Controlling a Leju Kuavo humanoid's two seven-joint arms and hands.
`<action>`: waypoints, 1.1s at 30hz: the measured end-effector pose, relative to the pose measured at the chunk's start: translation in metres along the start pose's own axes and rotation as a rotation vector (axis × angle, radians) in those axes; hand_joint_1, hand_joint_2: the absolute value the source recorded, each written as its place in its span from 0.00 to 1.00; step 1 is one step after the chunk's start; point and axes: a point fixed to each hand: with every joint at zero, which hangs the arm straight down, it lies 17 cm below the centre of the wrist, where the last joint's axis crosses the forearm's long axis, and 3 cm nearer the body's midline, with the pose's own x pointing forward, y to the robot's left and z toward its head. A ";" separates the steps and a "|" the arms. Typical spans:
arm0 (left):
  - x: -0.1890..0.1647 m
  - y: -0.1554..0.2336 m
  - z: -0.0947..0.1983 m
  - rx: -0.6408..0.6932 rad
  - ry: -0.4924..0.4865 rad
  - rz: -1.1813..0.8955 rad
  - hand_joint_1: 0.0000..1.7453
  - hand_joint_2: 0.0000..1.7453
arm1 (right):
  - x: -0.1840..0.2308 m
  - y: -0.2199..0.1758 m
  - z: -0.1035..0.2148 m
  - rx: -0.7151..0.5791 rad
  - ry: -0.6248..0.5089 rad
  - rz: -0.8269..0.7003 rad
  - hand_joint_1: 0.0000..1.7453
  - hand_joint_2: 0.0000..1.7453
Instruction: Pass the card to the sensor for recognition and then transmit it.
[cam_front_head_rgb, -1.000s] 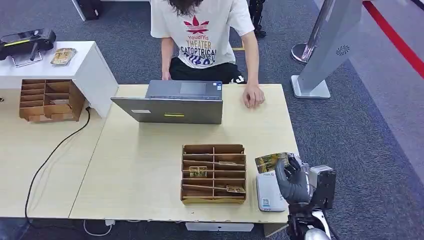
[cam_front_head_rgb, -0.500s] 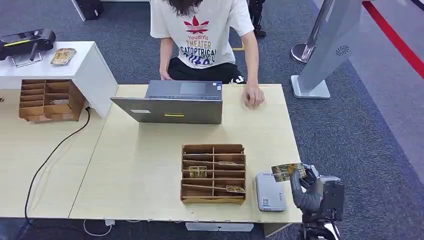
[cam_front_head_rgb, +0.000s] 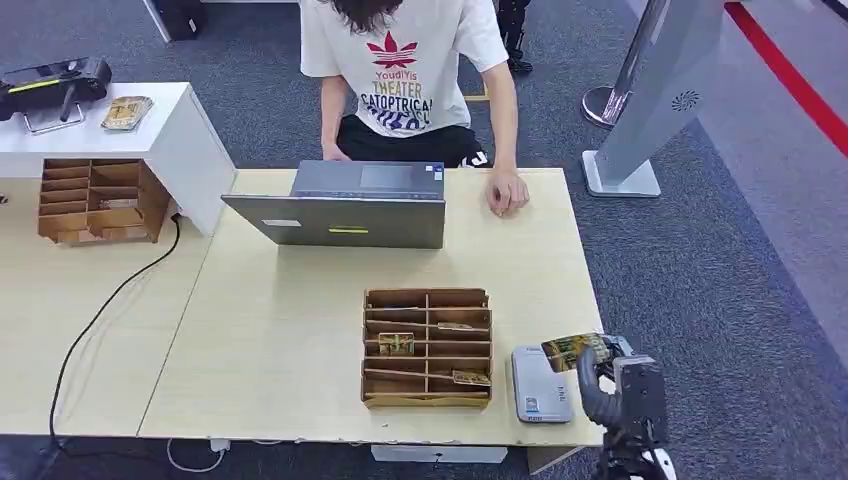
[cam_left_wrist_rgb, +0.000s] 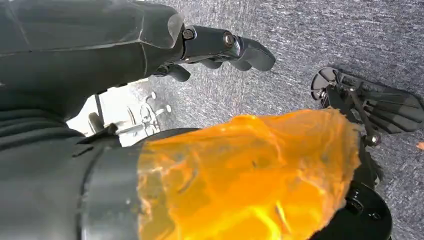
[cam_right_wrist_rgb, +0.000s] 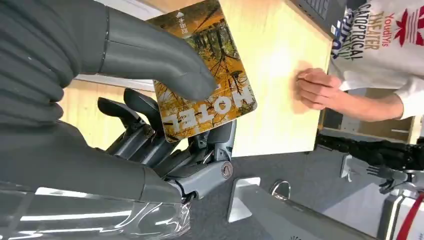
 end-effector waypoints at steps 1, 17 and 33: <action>0.000 0.000 0.000 0.000 0.000 0.000 0.00 0.00 | -0.001 0.000 0.000 0.001 0.002 0.001 1.00 1.00; 0.000 0.000 0.000 0.001 -0.001 0.001 0.00 0.00 | -0.008 0.002 0.002 0.000 0.010 0.043 1.00 1.00; -0.001 0.000 0.000 0.006 0.001 -0.009 0.00 0.00 | -0.038 0.014 -0.003 -0.004 0.066 0.201 1.00 1.00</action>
